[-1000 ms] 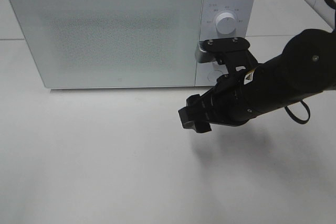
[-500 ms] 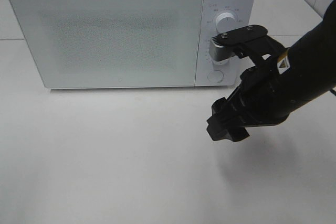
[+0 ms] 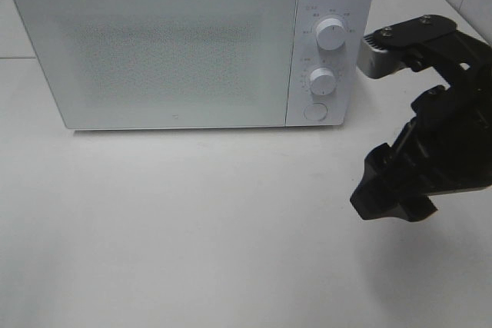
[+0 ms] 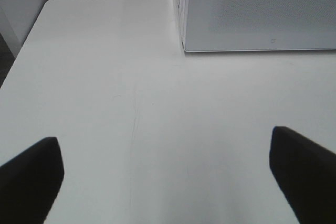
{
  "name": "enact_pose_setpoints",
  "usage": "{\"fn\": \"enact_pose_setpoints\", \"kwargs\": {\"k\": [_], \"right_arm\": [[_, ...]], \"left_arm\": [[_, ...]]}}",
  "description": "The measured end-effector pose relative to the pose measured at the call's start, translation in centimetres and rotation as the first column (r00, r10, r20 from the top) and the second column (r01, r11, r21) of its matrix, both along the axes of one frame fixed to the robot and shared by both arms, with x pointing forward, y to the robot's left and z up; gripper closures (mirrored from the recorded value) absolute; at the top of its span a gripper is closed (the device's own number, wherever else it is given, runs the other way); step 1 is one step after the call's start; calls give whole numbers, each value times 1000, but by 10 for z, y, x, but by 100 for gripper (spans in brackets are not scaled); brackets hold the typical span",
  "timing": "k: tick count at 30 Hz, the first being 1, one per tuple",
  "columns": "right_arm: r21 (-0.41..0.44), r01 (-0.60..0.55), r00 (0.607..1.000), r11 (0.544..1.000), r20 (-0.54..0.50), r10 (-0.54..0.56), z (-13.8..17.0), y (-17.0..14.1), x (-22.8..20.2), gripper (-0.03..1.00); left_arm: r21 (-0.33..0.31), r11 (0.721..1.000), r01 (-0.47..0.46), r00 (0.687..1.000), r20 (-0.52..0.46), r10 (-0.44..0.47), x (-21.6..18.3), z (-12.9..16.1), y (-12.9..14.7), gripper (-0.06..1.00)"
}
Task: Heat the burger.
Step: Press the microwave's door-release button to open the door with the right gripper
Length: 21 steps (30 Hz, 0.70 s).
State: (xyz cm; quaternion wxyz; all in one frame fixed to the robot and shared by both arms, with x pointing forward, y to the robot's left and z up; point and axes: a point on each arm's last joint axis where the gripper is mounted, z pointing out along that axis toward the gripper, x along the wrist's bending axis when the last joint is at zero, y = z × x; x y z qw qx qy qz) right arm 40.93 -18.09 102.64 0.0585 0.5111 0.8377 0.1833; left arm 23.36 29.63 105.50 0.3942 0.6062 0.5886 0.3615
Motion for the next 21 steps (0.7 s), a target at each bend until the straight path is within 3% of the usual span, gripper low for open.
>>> {"fn": "enact_pose_setpoints", "kwargs": {"k": [8, 16, 21], "right_arm": [[40, 50, 998, 998, 47, -52, 6, -23, -26, 24], [64, 273, 957, 960, 84, -278, 11, -71, -42, 24], [93, 333, 930, 938, 129, -343, 17, -86, -60, 24]], "left_arm": [[0, 1000, 0, 1000, 0, 0, 0, 0, 0, -4], [0, 1000, 0, 1000, 0, 0, 0, 0, 0, -4], [0, 1000, 0, 1000, 0, 0, 0, 0, 0, -4]]}}
